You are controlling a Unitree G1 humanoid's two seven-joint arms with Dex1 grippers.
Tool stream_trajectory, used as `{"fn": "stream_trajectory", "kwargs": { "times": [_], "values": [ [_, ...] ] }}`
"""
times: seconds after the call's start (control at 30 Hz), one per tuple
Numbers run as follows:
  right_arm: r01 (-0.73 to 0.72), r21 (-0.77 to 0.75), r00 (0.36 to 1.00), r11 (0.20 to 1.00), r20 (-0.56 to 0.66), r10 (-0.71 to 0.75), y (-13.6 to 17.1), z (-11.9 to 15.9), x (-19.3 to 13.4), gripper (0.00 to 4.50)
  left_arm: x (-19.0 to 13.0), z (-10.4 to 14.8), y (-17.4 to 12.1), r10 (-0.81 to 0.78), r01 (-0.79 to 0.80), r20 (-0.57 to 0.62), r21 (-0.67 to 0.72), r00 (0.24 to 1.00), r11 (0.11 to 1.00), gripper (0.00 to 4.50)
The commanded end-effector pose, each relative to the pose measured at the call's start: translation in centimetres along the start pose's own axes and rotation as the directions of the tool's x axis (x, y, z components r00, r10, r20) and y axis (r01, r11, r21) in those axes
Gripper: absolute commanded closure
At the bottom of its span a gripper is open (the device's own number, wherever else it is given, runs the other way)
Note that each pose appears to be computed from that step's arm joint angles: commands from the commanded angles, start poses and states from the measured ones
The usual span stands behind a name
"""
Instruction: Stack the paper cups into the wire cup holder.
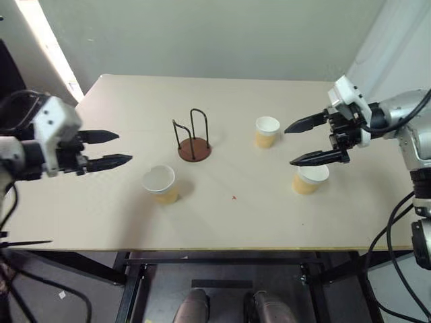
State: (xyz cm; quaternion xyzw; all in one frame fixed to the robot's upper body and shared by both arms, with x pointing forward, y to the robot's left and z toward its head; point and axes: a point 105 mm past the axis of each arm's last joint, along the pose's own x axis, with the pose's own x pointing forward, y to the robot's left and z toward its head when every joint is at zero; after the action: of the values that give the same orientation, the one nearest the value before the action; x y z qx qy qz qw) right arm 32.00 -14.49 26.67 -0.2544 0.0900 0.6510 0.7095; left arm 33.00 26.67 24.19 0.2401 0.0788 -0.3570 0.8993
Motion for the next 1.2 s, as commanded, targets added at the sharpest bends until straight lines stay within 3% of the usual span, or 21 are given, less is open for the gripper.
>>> {"fn": "stream_trajectory", "kwargs": {
  "times": [0.03,0.2,0.4,0.63,1.2],
  "values": [
    [0.029,-0.062,0.999,0.998,0.041,-0.026,0.6,1.8,-0.3,0.0,2.8,0.1,0.7,0.032,-0.031,-0.007,0.039,0.999,0.999,1.15],
    [0.071,-0.055,0.996,0.996,0.054,-0.068,0.8,1.8,0.1,0.0,7.6,0.1,0.6,0.016,-0.016,-0.013,-0.003,1.0,1.0,1.15],
    [0.095,-0.045,0.994,0.994,0.055,-0.092,1.3,1.7,0.2,0.0,10.7,0.3,1.0,0.053,-0.055,-0.032,-0.05,0.998,0.997,1.15],
    [0.107,-0.035,0.993,0.994,0.057,-0.105,1.3,1.5,0.4,0.0,14.3,0.2,-0.5,0.014,-0.02,-0.054,-0.114,0.998,0.993,1.15],
    [0.122,-0.027,0.991,0.992,0.052,-0.121,1.1,1.3,0.7,0.0,16.9,1.2,-0.2,0.084,-0.084,-0.008,-0.199,0.996,0.976,1.15]
  ]
}}
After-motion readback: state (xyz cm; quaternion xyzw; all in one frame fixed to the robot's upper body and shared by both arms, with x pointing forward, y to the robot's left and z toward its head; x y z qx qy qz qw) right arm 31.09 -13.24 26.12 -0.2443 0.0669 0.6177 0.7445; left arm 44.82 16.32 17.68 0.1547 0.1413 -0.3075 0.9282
